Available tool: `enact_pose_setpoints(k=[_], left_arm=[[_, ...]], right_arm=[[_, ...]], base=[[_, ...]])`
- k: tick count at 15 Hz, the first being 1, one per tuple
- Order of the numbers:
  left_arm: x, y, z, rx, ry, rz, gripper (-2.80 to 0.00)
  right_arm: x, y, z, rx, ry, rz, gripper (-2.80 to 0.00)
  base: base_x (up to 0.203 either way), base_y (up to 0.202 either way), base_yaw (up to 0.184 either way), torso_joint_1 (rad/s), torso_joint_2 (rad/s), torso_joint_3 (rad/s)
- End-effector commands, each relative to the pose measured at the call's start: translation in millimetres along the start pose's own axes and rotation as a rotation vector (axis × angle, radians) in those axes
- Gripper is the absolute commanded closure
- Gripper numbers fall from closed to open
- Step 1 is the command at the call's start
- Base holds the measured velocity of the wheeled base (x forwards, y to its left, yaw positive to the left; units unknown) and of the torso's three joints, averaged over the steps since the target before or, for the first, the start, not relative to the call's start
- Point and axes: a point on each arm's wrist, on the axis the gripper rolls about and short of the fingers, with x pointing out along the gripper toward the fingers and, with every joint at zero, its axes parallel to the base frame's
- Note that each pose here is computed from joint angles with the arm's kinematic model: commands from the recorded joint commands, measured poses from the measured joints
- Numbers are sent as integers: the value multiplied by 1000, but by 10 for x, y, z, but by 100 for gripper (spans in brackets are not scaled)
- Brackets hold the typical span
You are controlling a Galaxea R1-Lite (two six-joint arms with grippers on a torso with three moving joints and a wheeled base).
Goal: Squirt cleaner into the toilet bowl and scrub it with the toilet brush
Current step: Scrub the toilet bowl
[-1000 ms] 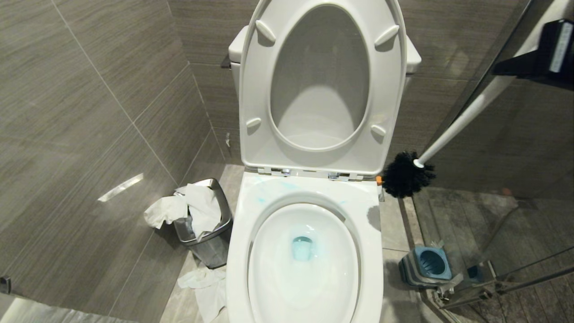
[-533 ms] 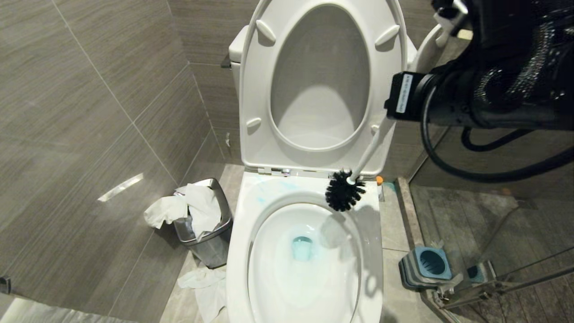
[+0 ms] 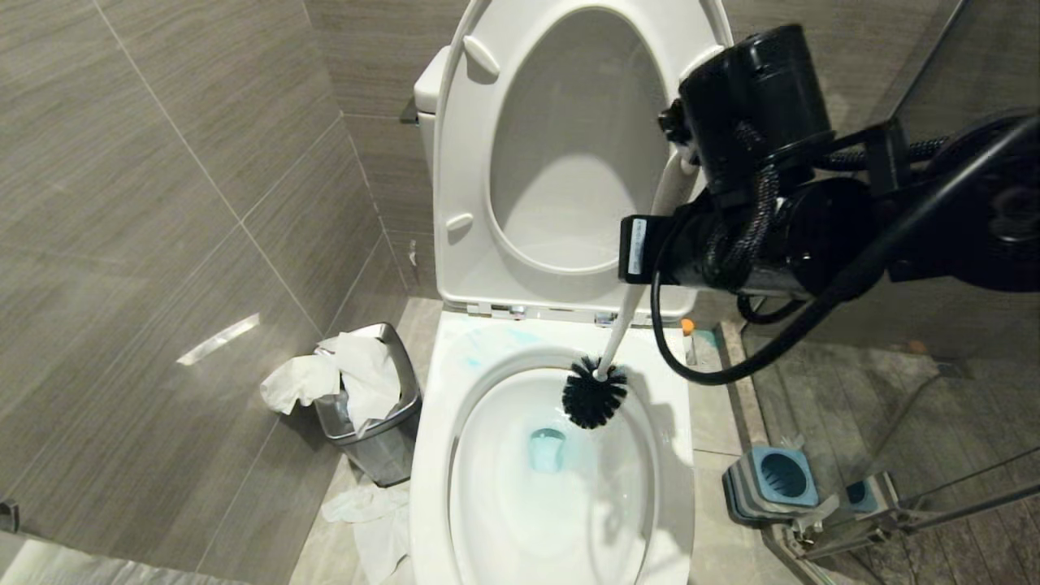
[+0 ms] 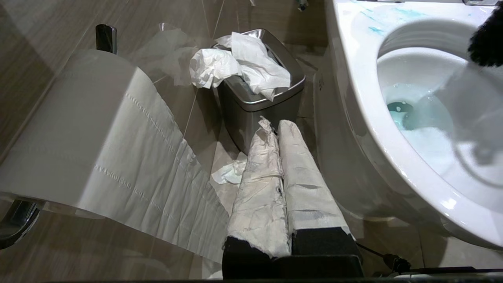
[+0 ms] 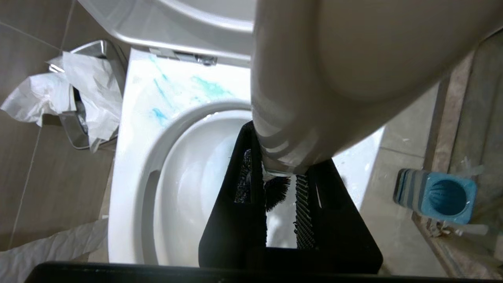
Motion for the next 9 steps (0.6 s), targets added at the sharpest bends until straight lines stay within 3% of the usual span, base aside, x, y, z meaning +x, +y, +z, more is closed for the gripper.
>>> enact_pose_setpoints(k=[1, 9], left_arm=[[2, 0, -4, 0, 2, 0, 0], [2, 0, -4, 1, 2, 0, 0]], right_arm=[[300, 115, -191, -12, 59, -25, 0], [896, 305, -533, 29, 110, -50, 0]], base=[[0, 0, 0, 0, 0, 0], [0, 0, 0, 0, 0, 0]])
